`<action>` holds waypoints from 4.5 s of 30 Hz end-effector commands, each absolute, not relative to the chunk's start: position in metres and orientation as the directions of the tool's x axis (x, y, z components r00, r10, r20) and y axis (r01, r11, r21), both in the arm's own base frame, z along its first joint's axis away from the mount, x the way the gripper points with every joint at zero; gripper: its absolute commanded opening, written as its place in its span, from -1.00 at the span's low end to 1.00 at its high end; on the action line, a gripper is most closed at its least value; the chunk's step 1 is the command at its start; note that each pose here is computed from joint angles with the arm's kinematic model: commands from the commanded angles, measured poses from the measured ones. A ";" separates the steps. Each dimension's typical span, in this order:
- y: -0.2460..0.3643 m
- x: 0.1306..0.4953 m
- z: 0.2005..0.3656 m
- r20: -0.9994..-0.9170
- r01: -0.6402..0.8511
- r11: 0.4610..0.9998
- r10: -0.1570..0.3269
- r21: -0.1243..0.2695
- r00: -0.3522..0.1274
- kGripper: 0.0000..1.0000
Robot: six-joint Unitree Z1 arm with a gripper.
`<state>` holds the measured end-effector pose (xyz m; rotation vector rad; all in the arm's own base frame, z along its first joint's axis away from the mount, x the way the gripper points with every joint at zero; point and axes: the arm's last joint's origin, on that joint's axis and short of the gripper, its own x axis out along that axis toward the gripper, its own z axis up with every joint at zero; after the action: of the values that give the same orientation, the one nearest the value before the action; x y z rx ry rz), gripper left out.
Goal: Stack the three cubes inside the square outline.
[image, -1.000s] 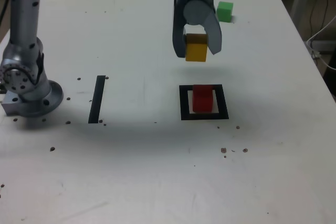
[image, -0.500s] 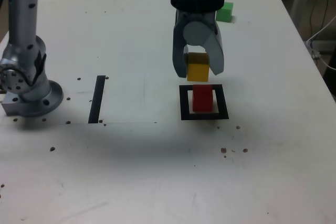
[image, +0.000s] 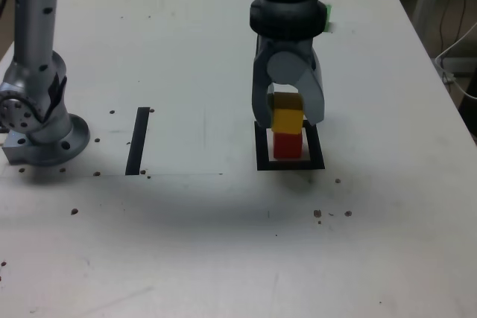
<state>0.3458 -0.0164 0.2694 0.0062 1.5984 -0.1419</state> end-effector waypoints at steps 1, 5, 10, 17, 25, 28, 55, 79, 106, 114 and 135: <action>-0.016 0.347 0.266 -0.996 0.090 0.992 -0.080 -0.083 -0.038 -0.44; -0.013 0.348 0.262 -0.996 0.081 0.994 -0.074 -0.077 -0.042 -0.44; -0.008 0.348 0.260 -0.997 0.069 0.995 -0.067 -0.070 -0.045 -0.44; -0.007 0.350 0.256 -0.997 0.067 0.995 -0.065 -0.067 -0.043 -0.44; -0.007 0.350 0.253 -0.997 0.067 0.995 -0.068 -0.071 -0.039 -0.43; -0.007 0.350 0.252 -0.997 0.073 0.995 -0.071 -0.074 -0.036 -0.16; 0.048 0.323 0.276 -1.000 -0.057 0.998 0.016 0.016 -0.005 0.99; 0.245 0.368 0.280 -0.997 0.139 0.987 0.075 0.075 0.005 0.98; 0.303 0.409 0.237 -0.997 0.211 0.975 0.072 0.070 -0.004 0.88; 0.301 0.419 0.226 -0.998 0.224 0.973 0.062 0.058 -0.013 0.76; 0.296 0.429 0.216 -0.996 0.220 0.973 0.077 0.066 -0.043 -0.38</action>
<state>0.4277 0.2974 0.2175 0.2329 1.6066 -0.1127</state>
